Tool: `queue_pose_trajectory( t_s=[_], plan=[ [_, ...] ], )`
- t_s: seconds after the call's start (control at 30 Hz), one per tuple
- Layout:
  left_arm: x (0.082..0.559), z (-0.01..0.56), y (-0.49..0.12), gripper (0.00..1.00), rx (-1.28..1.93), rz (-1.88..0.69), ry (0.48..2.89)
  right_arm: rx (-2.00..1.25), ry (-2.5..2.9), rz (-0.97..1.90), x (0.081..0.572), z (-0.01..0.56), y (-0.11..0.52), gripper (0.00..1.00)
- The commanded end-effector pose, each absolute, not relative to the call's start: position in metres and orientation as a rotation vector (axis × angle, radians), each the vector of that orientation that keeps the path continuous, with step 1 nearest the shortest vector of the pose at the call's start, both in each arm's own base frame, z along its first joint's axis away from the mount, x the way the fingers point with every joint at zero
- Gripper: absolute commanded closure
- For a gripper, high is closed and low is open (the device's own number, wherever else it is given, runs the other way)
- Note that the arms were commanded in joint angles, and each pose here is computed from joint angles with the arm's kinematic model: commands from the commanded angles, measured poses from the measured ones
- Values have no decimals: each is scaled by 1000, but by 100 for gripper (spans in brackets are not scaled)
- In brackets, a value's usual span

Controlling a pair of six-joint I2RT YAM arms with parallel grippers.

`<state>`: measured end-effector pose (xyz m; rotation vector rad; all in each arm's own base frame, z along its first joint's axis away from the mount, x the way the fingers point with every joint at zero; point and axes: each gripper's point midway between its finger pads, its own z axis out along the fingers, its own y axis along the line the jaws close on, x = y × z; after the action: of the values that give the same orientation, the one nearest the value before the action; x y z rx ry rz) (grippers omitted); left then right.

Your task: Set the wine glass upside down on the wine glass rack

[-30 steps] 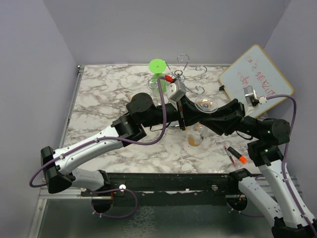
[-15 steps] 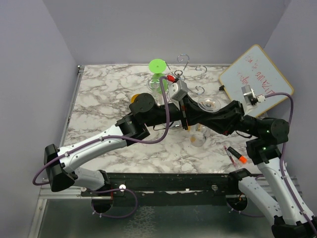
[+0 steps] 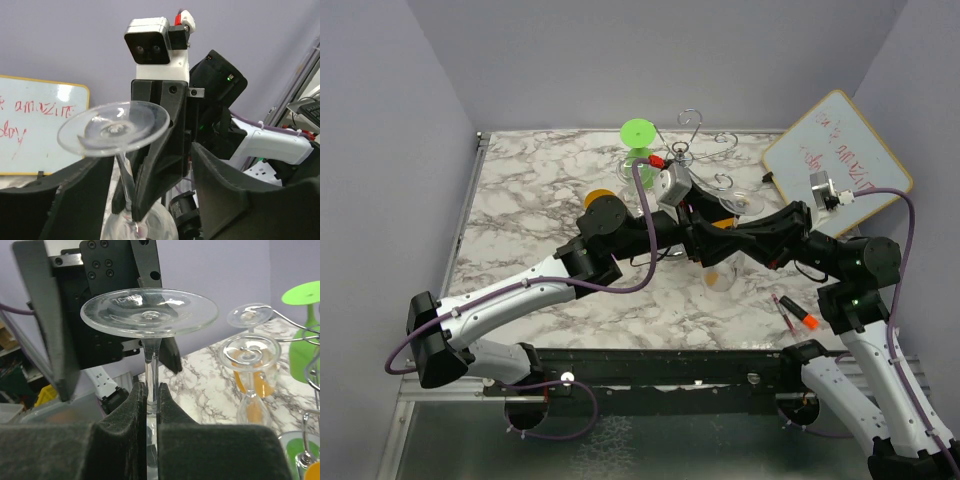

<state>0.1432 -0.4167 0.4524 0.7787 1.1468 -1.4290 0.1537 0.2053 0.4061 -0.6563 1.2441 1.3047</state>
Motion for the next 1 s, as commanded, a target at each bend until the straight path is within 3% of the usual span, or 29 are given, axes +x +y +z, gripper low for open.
queue_pose_trajectory(
  t_s=[0.0,0.13,0.23,0.63,0.97],
  plan=[
    [142,458,-403,30,728,-1408,1115,-530,1217,1177,167,422,191,99],
    [148,450,-389,12,696,-1331,1123,-445,1196,1095,174,430,179,99],
    [153,450,-377,6,669,-1275,1126,-373,1202,1015,183,433,167,99],
    [190,463,-317,4,488,-952,1223,-56,1349,502,241,406,91,99],
    [196,466,-310,3,452,-919,1225,9,1438,452,302,371,96,99]
  ],
)
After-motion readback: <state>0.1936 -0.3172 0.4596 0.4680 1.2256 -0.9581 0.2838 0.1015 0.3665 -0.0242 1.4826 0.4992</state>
